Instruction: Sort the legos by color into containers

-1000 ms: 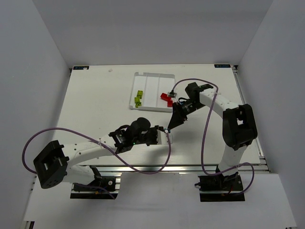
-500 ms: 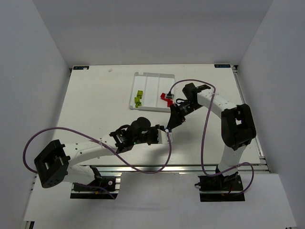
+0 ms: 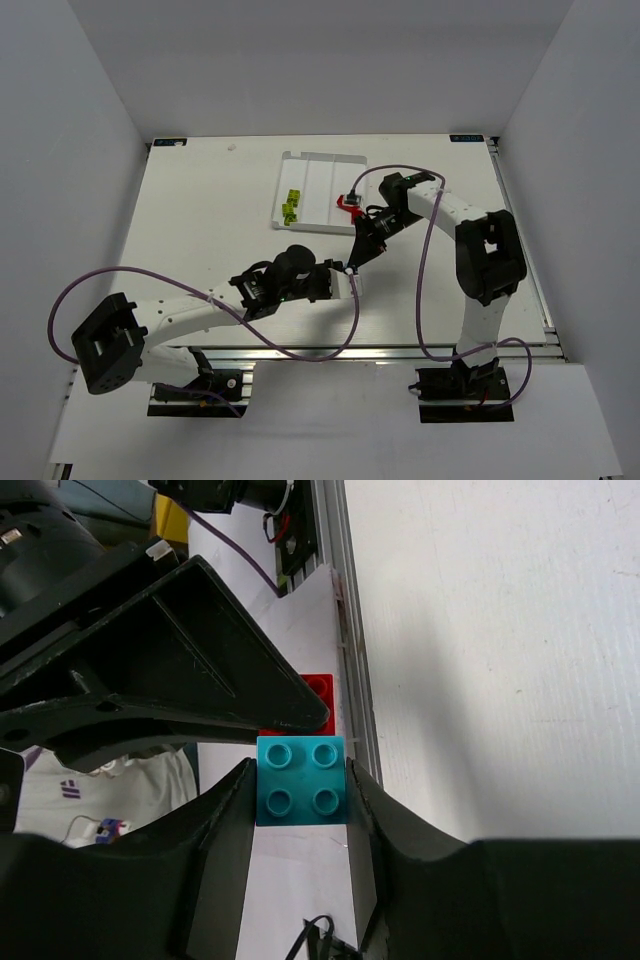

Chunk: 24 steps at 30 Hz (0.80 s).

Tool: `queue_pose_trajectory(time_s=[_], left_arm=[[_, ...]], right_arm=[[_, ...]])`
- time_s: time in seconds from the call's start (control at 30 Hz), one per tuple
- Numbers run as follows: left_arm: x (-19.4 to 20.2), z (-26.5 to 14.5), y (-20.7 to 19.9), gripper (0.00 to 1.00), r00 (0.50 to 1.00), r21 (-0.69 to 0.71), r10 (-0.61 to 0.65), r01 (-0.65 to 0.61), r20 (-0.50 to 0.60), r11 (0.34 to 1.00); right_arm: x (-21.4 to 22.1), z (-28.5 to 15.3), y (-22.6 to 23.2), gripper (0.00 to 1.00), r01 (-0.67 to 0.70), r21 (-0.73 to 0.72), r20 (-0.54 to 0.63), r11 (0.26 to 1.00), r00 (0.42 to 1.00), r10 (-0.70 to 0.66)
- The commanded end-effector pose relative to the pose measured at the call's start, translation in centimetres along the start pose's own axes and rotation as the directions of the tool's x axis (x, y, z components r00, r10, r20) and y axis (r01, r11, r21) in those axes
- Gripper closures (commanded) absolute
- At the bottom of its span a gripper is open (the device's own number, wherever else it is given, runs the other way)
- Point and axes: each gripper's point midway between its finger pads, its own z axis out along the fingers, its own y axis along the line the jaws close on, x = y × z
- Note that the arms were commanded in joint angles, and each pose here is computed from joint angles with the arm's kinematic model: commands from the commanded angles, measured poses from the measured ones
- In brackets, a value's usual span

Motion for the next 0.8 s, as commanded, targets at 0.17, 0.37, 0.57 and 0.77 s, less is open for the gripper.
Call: queue_pose_trajectory(time_s=[0.17, 0.37, 0.57, 0.77], left_arm=[[-0.3, -1.6, -1.6, 1.0, 0.998, 0.029, -0.047, 0.045, 0.047, 0.999], [0.0, -3.0, -1.6, 1.0, 0.997, -0.001, -0.054, 0.054, 0.055, 0.999], [0.0, -5.1, -1.1, 1.0, 0.989, -0.057, -0.143, 0.145, 0.044, 0.988], [0.9, -7.4, -1.3, 1.0, 0.953, -0.114, -0.301, 0.302, 0.025, 0.946]], right_arm=[[-4.0, -1.8, -2.7, 1.0, 0.059, 0.09, 0.027, 0.994, 0.998, -0.062], [-6.2, -2.2, -3.6, 1.0, 0.081, 0.125, 0.033, 0.989, 0.996, -0.085], [-9.8, -2.7, -5.5, 1.0, 0.154, 0.253, 0.032, 0.955, 0.985, -0.168], [-14.7, -3.9, -7.8, 1.0, 0.22, 0.433, 0.047, 0.874, 0.963, -0.265]])
